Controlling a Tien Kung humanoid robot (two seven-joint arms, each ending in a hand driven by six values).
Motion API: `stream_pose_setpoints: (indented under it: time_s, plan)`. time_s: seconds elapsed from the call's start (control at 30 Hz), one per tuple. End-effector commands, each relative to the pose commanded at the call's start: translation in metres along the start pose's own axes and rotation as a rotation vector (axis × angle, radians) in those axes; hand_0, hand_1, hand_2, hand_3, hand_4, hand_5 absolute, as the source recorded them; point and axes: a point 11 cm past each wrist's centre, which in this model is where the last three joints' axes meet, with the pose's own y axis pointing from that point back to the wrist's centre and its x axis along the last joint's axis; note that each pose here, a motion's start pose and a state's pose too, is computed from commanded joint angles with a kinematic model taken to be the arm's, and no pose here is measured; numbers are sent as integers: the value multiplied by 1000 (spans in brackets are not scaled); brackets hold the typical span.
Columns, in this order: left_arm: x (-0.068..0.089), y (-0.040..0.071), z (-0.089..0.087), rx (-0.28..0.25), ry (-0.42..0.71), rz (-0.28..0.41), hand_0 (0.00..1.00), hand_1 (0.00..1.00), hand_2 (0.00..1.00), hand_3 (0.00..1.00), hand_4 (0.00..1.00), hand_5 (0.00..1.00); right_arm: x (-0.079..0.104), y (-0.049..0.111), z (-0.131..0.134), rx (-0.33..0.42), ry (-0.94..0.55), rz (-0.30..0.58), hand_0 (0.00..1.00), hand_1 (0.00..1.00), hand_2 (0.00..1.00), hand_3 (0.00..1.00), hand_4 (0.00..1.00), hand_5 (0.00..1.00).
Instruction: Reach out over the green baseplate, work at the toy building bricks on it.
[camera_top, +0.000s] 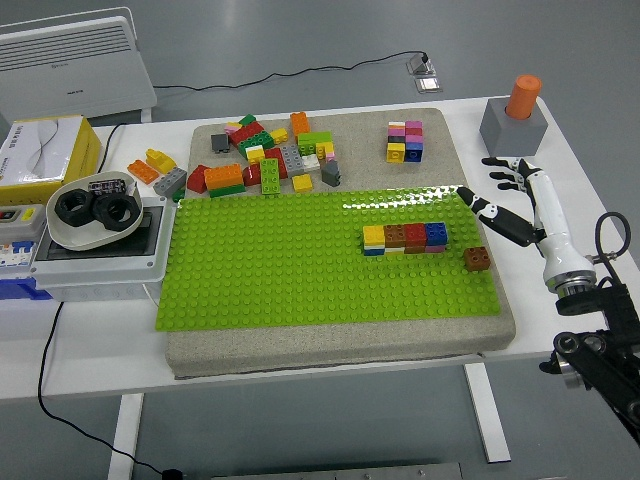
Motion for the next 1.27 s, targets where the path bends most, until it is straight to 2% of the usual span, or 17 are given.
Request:
stream_pose_setpoints:
  time_s: [0.1,0.13,0.3,0.33,0.47,0.9,0.97,1.27]
  plan:
    - [1,0,3,-9,4,4,693,535,442,528,428,269,11,-1,1,-11,-53,42,588,641,723,694,906,531]
    - [3,0,4,-14,7,8,693,535,444,528,429,268,19,-2,2,-16,-69,64,574,538,642,688,902,539]
    - [10,-1,9,-31,17,24,693,535,444,528,429,268,47,-5,2,-19,-86,137,574,538,642,688,902,539]
    - [12,-1,10,-33,19,28,693,537,442,528,434,272,52,-6,1,-18,-87,151,566,510,577,683,910,547]
    - [14,-1,12,-37,20,33,693,537,442,528,434,272,64,-8,-2,-11,-90,185,566,510,577,683,910,547]
    - [12,-1,16,-37,-1,20,694,541,475,529,445,275,54,-9,-3,-7,-119,176,560,477,582,681,888,524]
    - [12,-1,16,-34,-9,16,694,545,491,534,452,267,55,-10,-3,-9,-119,180,560,464,582,673,860,502]
    - [12,-1,16,-18,-52,-10,699,550,501,535,461,264,64,-10,0,-20,-113,195,557,464,586,674,857,506]
